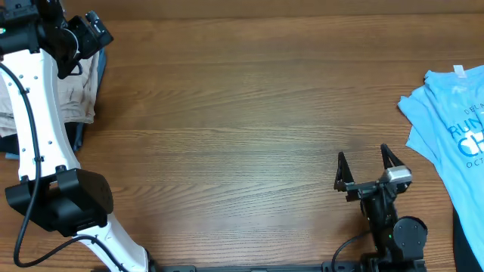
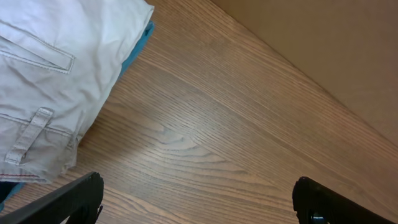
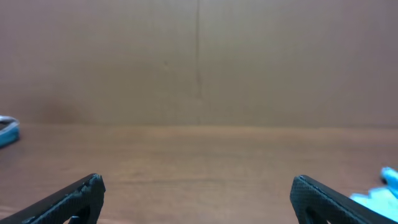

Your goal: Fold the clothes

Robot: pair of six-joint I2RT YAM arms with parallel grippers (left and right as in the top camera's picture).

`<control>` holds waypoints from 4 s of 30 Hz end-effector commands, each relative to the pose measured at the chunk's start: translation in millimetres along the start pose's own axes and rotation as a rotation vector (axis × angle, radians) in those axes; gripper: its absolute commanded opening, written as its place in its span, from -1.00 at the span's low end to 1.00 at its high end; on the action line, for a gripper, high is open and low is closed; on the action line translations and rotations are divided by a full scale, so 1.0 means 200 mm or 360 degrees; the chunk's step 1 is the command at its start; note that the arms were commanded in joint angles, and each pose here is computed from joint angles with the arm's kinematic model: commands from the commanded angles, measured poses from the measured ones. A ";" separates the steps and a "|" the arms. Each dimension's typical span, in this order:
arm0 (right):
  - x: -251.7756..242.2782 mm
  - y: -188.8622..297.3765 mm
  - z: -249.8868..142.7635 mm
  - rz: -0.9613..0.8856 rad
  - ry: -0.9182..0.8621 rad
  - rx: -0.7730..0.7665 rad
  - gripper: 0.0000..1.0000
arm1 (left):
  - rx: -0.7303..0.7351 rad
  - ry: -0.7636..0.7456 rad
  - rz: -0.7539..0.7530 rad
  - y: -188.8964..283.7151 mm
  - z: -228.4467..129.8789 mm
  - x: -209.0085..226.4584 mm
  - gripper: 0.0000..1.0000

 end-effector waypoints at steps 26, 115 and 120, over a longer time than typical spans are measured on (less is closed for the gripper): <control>-0.06 0.01 -0.08 -0.0162 -0.0007 0.0125 1.00 | -0.0076 -0.0009 -0.0017 0.11 0.01 -0.01 1.00; -0.06 0.01 -0.08 -0.0162 -0.0007 0.0125 1.00 | -0.1410 -0.1091 -0.0296 0.11 -1.53 0.50 1.00; -0.06 0.01 -0.08 -0.0162 -0.0007 0.0125 1.00 | -0.1410 -0.1091 -0.0296 0.11 -1.53 0.50 1.00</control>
Point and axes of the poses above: each gripper's point midway between its finger pads, its own y axis back along the fingers, its own x axis along the line the jaws close on, z = x × y, the point moved 7 cm from there along y, back along the fingers, and after that the axes turned 1 degree about y, right-handed, at the moved point
